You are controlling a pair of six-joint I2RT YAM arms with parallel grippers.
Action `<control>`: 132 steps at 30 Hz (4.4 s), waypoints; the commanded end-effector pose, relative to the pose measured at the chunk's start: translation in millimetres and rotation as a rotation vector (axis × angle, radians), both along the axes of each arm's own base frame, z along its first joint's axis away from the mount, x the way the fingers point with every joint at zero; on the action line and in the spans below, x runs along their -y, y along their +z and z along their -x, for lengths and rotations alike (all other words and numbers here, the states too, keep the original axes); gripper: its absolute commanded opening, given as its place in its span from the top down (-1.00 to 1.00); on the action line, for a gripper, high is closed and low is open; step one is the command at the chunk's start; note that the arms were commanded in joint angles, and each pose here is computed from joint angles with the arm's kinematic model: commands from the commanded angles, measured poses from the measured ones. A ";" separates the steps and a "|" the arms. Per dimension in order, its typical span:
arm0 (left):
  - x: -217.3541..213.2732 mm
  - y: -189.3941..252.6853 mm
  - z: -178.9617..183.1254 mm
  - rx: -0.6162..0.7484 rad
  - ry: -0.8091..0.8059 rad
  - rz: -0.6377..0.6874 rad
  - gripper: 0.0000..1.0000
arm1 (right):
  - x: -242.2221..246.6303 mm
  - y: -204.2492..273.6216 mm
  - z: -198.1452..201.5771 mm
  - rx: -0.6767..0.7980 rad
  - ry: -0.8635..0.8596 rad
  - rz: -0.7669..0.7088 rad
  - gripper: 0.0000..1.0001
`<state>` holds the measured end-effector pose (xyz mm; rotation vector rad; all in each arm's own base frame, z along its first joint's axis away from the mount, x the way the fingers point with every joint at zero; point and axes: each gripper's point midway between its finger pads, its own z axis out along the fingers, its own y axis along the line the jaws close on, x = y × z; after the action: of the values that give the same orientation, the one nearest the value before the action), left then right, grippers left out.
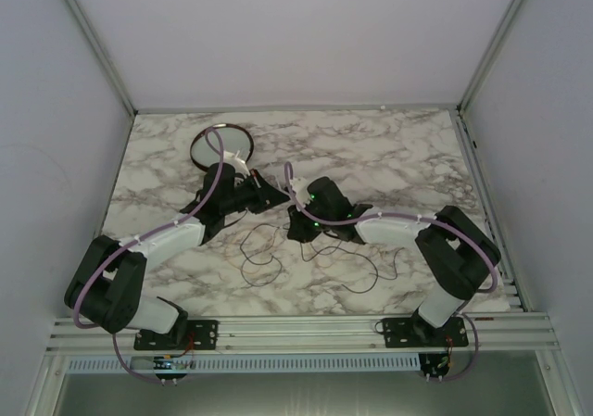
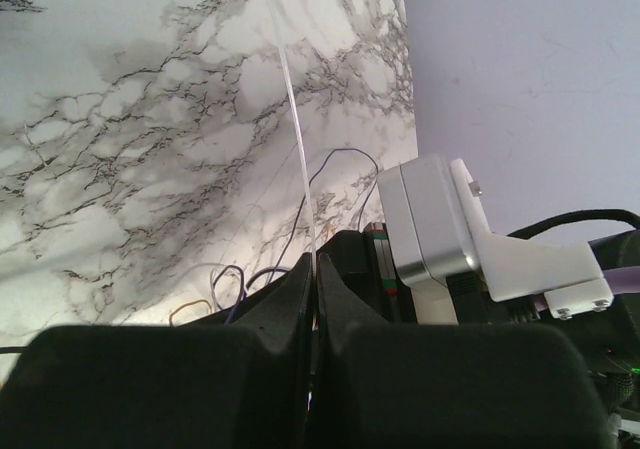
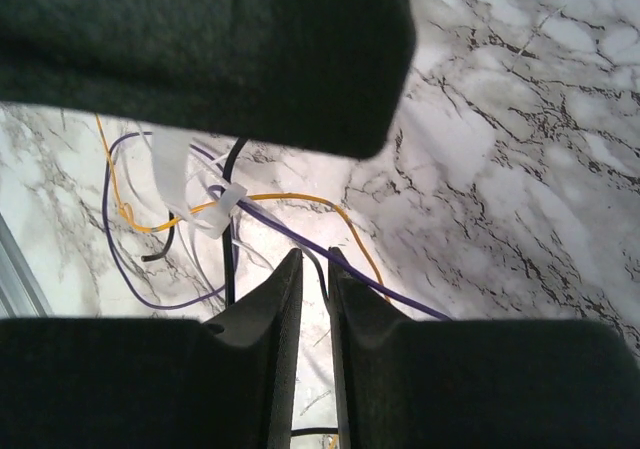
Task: Zip-tie the wires
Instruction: Adjust the cable at the center of the board.
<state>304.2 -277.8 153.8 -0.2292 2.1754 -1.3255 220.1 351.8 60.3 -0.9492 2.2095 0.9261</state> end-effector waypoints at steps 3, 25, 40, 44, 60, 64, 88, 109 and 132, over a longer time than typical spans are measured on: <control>-1.2 8.1 -2.7 0.037 0.007 0.009 1.00 | 5.3 15.6 -0.7 0.047 -0.027 -0.012 0.71; -6.7 -0.7 -4.0 0.028 0.020 -0.017 1.00 | 55.4 6.5 12.8 0.001 -0.118 0.085 1.00; -7.4 -7.3 -6.9 0.020 0.024 -0.022 1.00 | 84.0 26.0 13.7 0.001 -0.217 0.061 1.00; -7.9 -6.3 -7.7 0.023 0.025 -0.029 1.00 | 94.0 23.9 11.9 -0.009 -0.255 0.092 1.00; -16.3 1.6 -17.0 0.039 0.047 -0.037 1.00 | 169.5 33.4 -4.6 -0.011 -0.515 0.183 1.00; -16.1 6.8 -19.9 0.048 0.049 -0.032 1.00 | 176.8 38.9 -11.2 0.002 -0.561 0.175 1.00; -16.6 71.7 -39.8 0.160 0.041 -0.016 1.00 | 173.7 80.3 -40.7 0.069 -0.616 0.061 1.00; -30.0 96.9 -30.2 0.230 0.061 -0.071 1.00 | 163.0 69.3 -49.3 0.059 -0.629 -0.001 1.00; -48.6 166.8 -9.0 0.407 0.087 -0.087 1.00 | 138.5 71.5 -43.1 0.031 -0.533 -0.123 1.00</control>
<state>313.3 -233.7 306.5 -0.0223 1.8839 -1.1265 255.7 213.8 125.4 -0.3230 2.2166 0.7656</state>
